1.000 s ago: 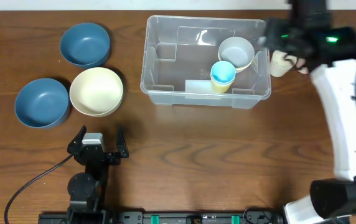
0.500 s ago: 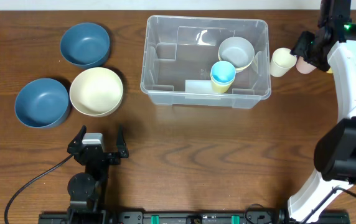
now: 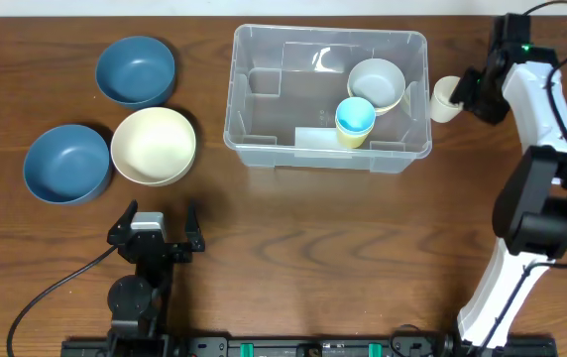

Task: Pack container
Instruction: 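Grasp the cream cup with the right gripper, then lower the cream cup onto the stacked cups in the bin, then release the cream cup and move the right gripper to the pink cup, then grasp the pink cup with the right gripper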

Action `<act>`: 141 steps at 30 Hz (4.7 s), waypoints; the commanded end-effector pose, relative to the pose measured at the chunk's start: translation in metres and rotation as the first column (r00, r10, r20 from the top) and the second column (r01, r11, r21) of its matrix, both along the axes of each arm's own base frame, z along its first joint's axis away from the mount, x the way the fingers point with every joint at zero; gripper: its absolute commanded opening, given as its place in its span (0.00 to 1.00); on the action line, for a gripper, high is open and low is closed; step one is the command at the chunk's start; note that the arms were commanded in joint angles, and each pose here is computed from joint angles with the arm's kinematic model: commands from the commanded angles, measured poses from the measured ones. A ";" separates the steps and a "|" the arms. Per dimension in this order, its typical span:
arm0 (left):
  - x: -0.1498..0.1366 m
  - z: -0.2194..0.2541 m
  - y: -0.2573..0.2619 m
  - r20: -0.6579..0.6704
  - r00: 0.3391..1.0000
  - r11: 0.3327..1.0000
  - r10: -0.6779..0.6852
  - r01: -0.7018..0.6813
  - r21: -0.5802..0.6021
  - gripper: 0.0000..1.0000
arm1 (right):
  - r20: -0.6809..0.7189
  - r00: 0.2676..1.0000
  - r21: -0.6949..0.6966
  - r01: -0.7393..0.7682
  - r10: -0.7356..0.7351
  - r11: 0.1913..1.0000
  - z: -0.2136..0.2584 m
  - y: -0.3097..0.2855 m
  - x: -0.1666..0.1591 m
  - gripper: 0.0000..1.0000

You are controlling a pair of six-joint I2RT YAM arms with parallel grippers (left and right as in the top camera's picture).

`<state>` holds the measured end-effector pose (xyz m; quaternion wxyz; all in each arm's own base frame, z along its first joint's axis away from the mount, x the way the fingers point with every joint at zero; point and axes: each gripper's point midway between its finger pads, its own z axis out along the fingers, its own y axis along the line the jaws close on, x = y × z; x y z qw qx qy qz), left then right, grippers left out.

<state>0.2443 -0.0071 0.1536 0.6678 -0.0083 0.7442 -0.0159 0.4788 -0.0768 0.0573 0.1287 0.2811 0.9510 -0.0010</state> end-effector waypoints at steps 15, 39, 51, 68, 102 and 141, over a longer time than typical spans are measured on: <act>-0.001 -0.018 0.003 -0.051 0.999 1.000 0.013 -0.012 0.014 0.98 | 0.063 0.998 -0.016 0.007 -0.006 1.000 0.071 -0.010 -0.023 0.01; -0.001 -0.018 0.003 -0.051 0.999 1.000 0.013 -0.012 0.014 0.98 | 0.281 0.859 -0.021 -0.440 0.427 0.898 0.174 0.171 -0.048 0.01; -0.001 -0.018 0.003 -0.051 0.999 1.000 0.013 -0.012 0.014 0.98 | 0.110 0.853 0.026 -0.515 0.510 0.857 0.094 0.216 -0.043 0.01; -0.001 -0.018 0.003 -0.051 0.999 1.000 0.013 -0.012 0.014 0.98 | 0.188 0.851 -0.028 -0.495 0.491 0.868 0.126 0.204 -0.026 0.72; -0.001 -0.018 0.003 -0.051 0.999 1.000 0.013 -0.012 0.014 0.98 | 0.117 0.971 -0.007 0.213 -0.210 0.977 0.037 -0.062 0.011 0.59; -0.001 -0.018 0.003 -0.051 0.999 1.000 0.013 -0.012 0.014 0.98 | 0.464 0.855 0.164 -0.341 0.233 0.925 0.207 0.087 -0.008 0.04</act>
